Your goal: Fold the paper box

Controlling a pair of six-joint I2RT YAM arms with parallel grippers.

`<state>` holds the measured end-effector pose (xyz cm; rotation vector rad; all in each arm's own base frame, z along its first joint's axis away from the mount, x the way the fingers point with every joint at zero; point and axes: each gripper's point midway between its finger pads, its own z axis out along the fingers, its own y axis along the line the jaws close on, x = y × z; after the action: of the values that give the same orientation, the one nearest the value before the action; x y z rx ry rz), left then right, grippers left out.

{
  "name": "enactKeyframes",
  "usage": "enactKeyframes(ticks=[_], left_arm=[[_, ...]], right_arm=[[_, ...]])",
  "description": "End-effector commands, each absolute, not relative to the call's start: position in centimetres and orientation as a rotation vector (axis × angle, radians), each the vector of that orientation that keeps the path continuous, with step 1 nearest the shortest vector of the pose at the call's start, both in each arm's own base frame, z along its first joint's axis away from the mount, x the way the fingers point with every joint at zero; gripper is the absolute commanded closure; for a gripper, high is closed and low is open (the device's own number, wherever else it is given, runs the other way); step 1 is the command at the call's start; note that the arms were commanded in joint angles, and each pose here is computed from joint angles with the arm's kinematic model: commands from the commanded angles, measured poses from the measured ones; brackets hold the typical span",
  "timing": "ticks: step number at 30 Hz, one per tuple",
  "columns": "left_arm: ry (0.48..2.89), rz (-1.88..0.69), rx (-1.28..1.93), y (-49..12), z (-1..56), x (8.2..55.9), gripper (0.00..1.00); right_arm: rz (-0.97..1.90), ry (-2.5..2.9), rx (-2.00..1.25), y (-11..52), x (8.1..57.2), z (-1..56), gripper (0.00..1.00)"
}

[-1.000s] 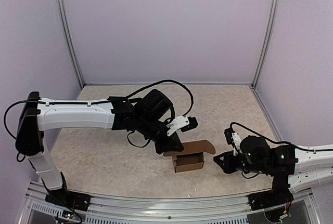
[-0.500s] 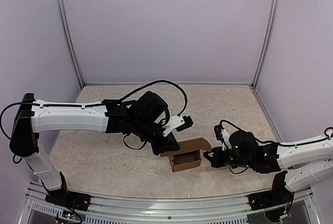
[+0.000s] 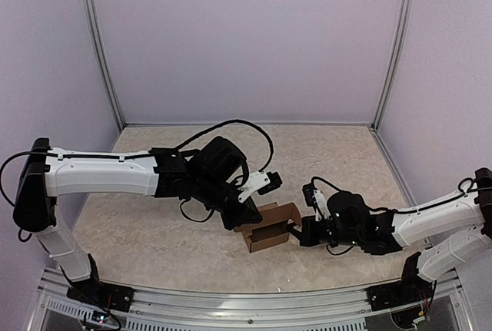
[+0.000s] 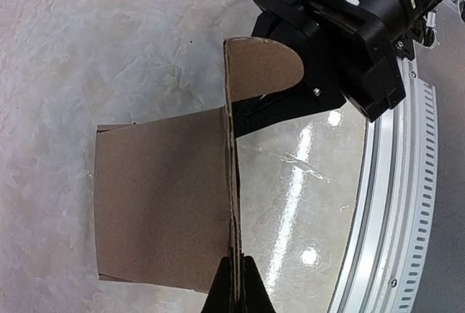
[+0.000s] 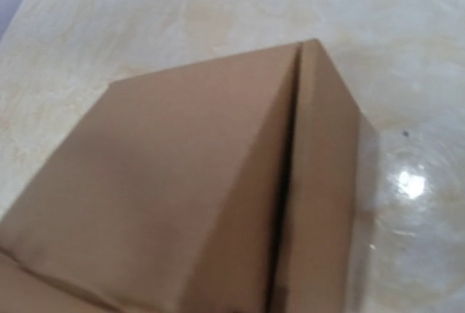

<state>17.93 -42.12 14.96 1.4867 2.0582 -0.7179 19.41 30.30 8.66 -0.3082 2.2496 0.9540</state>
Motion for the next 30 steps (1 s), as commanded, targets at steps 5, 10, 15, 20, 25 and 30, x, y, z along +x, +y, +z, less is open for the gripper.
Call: enactKeyframes(ticks=[5,10,15,20,25,30], left_arm=[[2.084,-0.700,1.469,-41.3,14.7,18.0,1.00],[2.090,-0.690,1.443,-41.2,14.9,18.4,1.00],[2.108,-0.668,1.389,-40.9,15.5,19.4,1.00],[2.128,-0.653,1.335,-40.7,15.4,20.0,1.00],[2.201,-0.648,1.192,-40.3,15.4,21.4,1.00],[2.250,-0.649,1.061,-40.0,15.9,22.2,1.00]], right_arm=[[0.996,2.194,-0.338,31.9,20.3,10.3,1.00],[0.936,2.249,-0.325,30.8,20.0,9.2,1.00],[1.006,2.228,-0.353,30.7,18.5,9.8,1.00],[1.037,2.154,-0.363,30.3,16.7,10.4,1.00],[1.009,2.100,-0.455,30.9,15.2,11.1,1.00],[1.024,2.040,-0.520,33.0,15.1,12.3,1.00]])
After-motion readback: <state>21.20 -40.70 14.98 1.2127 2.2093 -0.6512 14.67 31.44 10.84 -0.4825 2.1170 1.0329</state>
